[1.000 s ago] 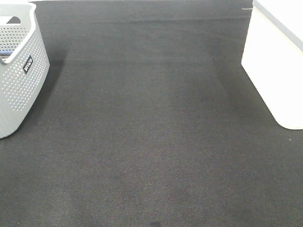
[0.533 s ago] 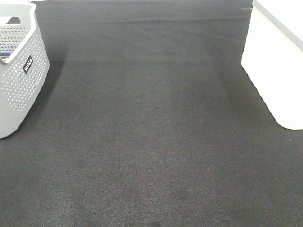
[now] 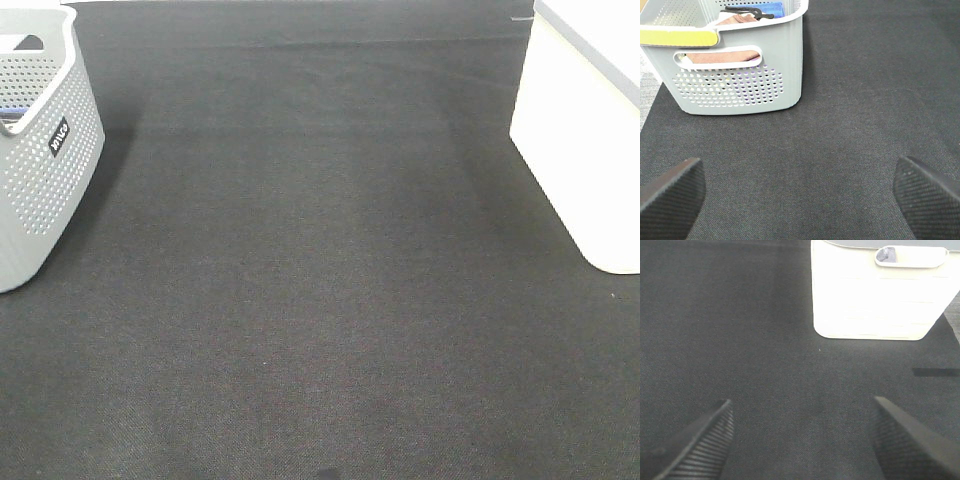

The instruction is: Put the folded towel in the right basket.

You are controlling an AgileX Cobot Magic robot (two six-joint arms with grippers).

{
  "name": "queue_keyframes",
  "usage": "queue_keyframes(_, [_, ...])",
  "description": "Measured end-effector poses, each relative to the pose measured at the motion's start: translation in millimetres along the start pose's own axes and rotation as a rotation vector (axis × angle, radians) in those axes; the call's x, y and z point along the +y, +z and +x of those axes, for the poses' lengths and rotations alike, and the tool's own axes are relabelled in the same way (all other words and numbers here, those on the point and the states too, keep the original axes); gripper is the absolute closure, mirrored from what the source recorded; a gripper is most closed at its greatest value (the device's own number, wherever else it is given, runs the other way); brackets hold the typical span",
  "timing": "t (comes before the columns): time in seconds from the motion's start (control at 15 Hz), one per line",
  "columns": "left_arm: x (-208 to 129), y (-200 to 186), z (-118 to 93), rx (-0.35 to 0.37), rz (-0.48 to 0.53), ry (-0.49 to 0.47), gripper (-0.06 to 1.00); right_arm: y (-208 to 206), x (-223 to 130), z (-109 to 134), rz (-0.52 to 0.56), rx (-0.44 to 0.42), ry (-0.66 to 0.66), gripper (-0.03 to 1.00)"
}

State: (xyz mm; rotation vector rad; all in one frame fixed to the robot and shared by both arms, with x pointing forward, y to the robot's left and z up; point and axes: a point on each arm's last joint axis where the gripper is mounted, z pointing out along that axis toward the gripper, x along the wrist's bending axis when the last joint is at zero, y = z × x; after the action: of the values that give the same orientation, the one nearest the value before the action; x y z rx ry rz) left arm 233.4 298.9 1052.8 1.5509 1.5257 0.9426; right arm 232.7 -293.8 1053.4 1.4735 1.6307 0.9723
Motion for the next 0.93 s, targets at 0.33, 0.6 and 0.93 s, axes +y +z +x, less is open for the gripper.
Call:
queue_keyframes(0.33, [0.0,0.0,0.0,0.0,0.0,0.0,-0.03,-0.8,-0.5,0.1,-0.006,0.0,-0.001,0.25])
queue_keyframes(0.6, [0.0,0.0,0.0,0.0,0.0,0.0,-0.03,-0.8,-0.5,0.1,-0.006,0.0,-0.002,0.25])
queue_keyframes(0.93, [0.0,0.0,0.0,0.0,0.0,0.0,-0.03,-0.8,-0.5,0.1,-0.006,0.0,-0.002,0.25])
